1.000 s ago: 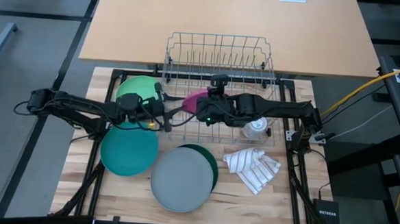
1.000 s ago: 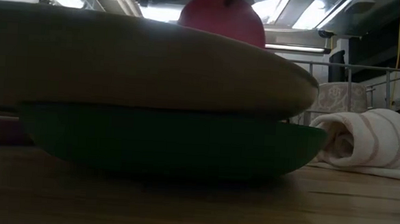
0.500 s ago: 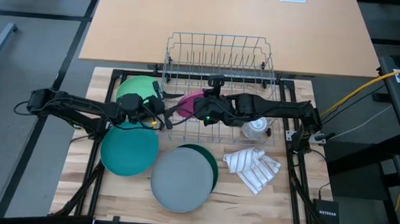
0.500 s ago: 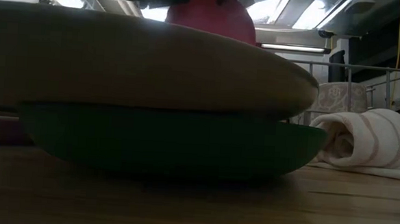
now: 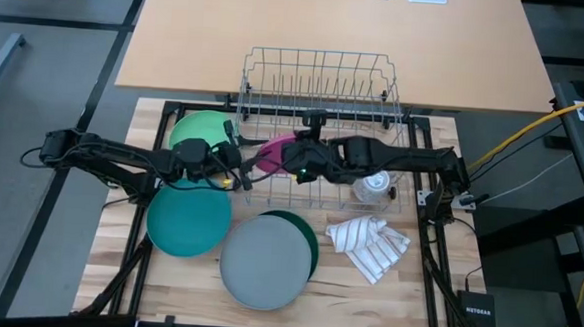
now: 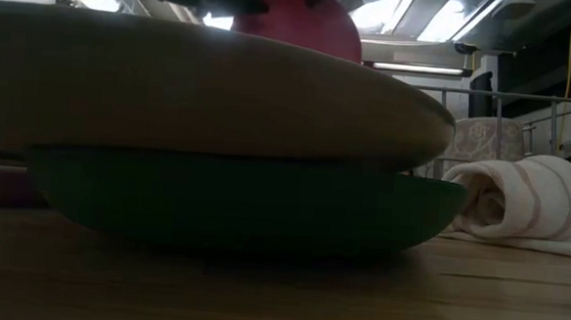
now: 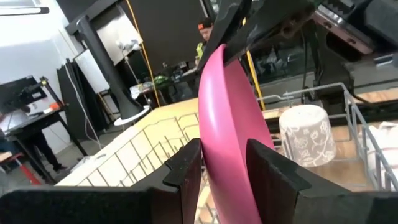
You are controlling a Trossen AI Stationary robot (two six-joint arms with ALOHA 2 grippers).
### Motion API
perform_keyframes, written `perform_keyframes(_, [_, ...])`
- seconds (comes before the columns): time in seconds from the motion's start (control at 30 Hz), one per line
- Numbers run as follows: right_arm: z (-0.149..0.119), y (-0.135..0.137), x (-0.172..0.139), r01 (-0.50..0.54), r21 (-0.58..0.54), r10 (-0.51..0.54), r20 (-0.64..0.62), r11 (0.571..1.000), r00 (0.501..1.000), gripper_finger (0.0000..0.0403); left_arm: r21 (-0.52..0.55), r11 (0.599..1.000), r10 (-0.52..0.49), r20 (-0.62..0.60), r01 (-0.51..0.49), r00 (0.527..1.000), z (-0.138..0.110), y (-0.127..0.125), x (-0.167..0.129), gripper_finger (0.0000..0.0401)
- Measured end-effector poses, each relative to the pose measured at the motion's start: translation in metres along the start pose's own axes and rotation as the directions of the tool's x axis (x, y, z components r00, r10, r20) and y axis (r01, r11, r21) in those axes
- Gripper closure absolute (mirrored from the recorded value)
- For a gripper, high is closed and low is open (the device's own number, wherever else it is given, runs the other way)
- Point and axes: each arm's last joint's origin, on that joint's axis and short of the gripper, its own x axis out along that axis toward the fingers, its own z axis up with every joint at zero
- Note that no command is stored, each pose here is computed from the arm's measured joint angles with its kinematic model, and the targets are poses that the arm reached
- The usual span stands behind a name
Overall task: Sort dishes
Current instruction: Put the pink plate in the dish rack
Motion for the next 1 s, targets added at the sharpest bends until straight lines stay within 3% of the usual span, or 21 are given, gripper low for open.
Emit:
perform_keyframes(0.17, [0.000, 0.001, 0.000, -0.025, 0.001, 0.025, 0.011, 1.000, 1.000, 0.0391, -0.025, 1.000, 0.011, -0.007, -0.011, 1.000, 0.000, 0.000, 0.000, 0.0293])
perform_keyframes(0.43, [0.001, 0.001, 0.000, -0.043, 0.013, 0.043, 0.024, 0.999, 0.999, 0.0362, -0.039, 0.995, 0.094, -0.037, -0.095, 0.995, -0.001, 0.003, 0.000, 0.0384])
perform_keyframes(0.57, [0.002, 0.001, 0.000, -0.053, 0.031, 0.052, 0.032, 0.998, 0.998, 0.0350, -0.061, 0.991, 0.118, -0.050, -0.121, 0.992, -0.002, 0.003, 0.000, 0.0390])
perform_keyframes(0.8, [0.010, -0.003, -0.001, -0.046, 0.294, 0.018, 0.098, 0.955, 0.995, 0.0348, -0.072, 0.970, 0.226, -0.094, -0.233, 0.970, -0.003, 0.007, -0.001, 0.0395])
perform_keyframes(0.93, [0.015, -0.007, -0.001, -0.035, 0.417, -0.025, 0.139, 0.908, 0.990, 0.0347, -0.067, 0.957, 0.275, -0.113, -0.283, 0.955, -0.004, 0.008, -0.001, 0.0397])
perform_keyframes(1.0, [0.018, -0.009, -0.002, -0.022, 0.502, -0.062, 0.151, 0.864, 0.987, 0.0347, -0.072, 0.947, 0.303, -0.114, -0.312, 0.946, -0.003, 0.009, -0.002, 0.0397])
